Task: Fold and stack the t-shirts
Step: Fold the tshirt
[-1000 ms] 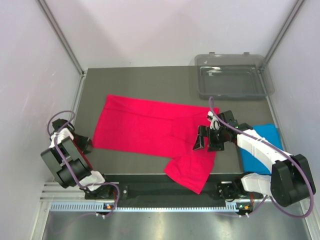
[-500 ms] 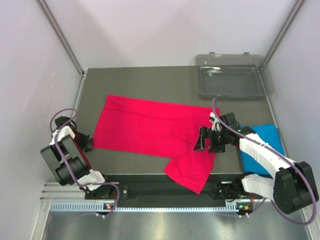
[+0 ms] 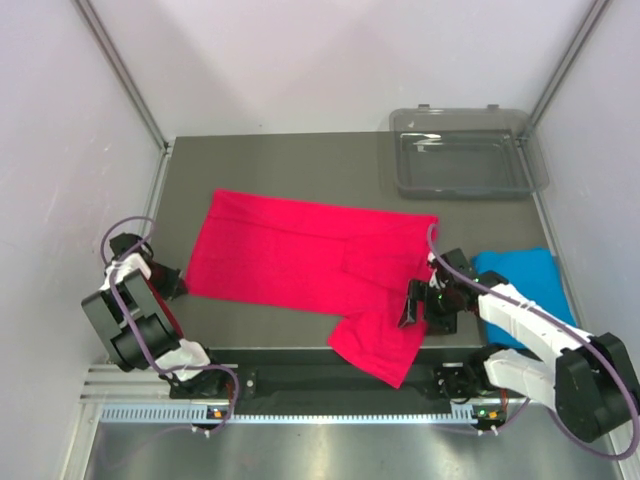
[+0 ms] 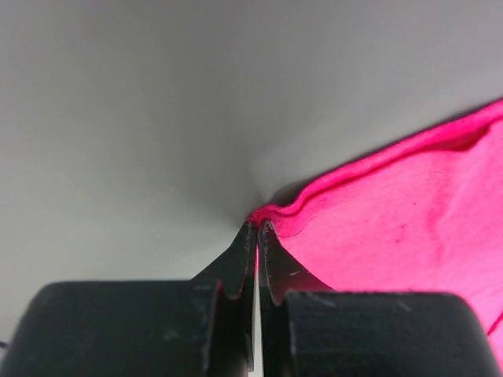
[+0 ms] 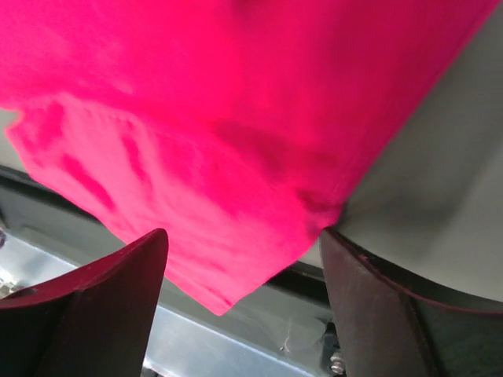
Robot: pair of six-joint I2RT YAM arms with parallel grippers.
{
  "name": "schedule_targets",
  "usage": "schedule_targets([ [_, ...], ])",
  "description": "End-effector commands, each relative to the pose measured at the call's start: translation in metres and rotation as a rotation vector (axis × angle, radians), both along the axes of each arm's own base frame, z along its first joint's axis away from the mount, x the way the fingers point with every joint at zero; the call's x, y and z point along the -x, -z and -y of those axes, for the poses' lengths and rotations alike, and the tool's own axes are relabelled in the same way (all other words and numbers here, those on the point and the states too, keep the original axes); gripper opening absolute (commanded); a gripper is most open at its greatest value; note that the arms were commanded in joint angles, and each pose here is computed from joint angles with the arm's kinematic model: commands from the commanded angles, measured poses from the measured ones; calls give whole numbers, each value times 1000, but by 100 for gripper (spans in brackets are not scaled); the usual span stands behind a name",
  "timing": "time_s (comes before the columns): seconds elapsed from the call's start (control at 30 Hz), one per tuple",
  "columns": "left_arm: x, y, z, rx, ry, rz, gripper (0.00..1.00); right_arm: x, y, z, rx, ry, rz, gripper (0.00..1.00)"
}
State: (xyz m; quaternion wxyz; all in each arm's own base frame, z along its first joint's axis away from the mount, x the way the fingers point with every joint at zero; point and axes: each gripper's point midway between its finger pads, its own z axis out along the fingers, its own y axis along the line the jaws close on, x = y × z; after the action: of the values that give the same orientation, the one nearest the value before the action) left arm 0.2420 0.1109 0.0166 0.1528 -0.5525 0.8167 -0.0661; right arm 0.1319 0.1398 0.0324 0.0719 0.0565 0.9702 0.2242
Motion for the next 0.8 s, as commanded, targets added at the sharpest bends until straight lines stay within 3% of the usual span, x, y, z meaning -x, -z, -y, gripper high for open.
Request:
schedule_targets([
  [0.0, -1, 6, 4, -10, 38, 33, 0, 17, 7, -4, 23, 43, -36, 78],
  [0.27, -4, -13, 10, -28, 89, 104, 0, 36, 11, -11, 2, 93, -31, 61],
  [0.77, -2, -23, 8, -76, 68, 140, 0, 53, 27, -18, -76, 138, -37, 50],
])
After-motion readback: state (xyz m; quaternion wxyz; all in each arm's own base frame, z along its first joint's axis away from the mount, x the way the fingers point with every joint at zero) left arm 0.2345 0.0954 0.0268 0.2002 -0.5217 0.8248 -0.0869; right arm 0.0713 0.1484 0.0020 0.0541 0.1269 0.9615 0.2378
